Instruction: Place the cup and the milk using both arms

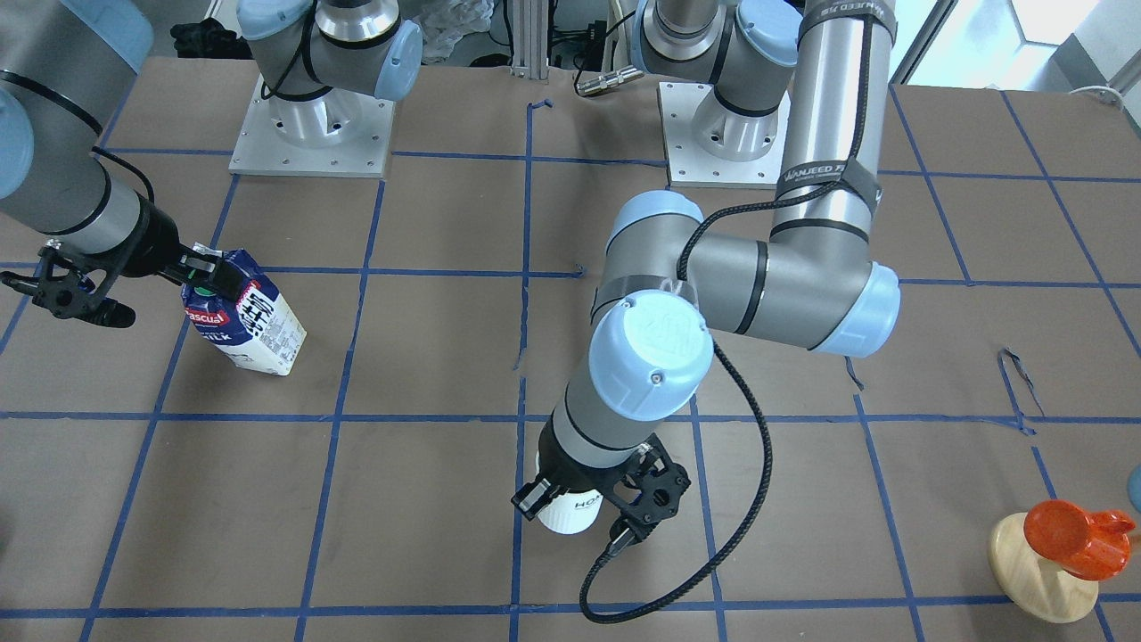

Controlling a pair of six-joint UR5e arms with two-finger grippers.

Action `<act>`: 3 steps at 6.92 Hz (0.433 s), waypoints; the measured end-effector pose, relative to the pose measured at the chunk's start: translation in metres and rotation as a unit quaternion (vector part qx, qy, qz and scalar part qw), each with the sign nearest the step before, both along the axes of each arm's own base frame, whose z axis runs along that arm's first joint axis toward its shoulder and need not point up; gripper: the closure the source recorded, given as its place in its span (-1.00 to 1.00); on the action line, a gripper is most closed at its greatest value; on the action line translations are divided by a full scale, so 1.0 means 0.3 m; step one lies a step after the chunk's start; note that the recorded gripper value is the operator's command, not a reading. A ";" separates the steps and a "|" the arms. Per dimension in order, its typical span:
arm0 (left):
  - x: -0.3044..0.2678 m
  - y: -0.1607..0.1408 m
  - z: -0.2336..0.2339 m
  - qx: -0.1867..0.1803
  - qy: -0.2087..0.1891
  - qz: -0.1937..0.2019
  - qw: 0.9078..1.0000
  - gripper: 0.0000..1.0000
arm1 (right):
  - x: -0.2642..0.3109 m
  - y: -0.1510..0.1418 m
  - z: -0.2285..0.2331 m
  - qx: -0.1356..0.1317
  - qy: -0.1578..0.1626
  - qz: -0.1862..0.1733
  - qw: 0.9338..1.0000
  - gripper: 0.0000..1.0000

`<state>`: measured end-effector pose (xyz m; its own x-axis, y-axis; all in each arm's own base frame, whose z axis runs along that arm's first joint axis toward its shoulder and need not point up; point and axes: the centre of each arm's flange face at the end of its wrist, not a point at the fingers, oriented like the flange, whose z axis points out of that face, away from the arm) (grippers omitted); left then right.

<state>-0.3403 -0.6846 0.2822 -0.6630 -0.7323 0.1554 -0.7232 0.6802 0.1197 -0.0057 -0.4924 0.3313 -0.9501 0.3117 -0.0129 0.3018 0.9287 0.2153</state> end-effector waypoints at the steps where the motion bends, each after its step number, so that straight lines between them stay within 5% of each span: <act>1: -0.024 -0.004 -0.037 0.007 -0.001 0.003 1.000 1.00 | 0.001 -0.001 -0.002 0.000 -0.002 -0.001 1.000 0.53; 3: -0.055 0.001 -0.077 0.016 0.004 0.003 1.000 1.00 | 0.000 -0.005 0.002 -0.001 -0.002 -0.001 1.000 0.62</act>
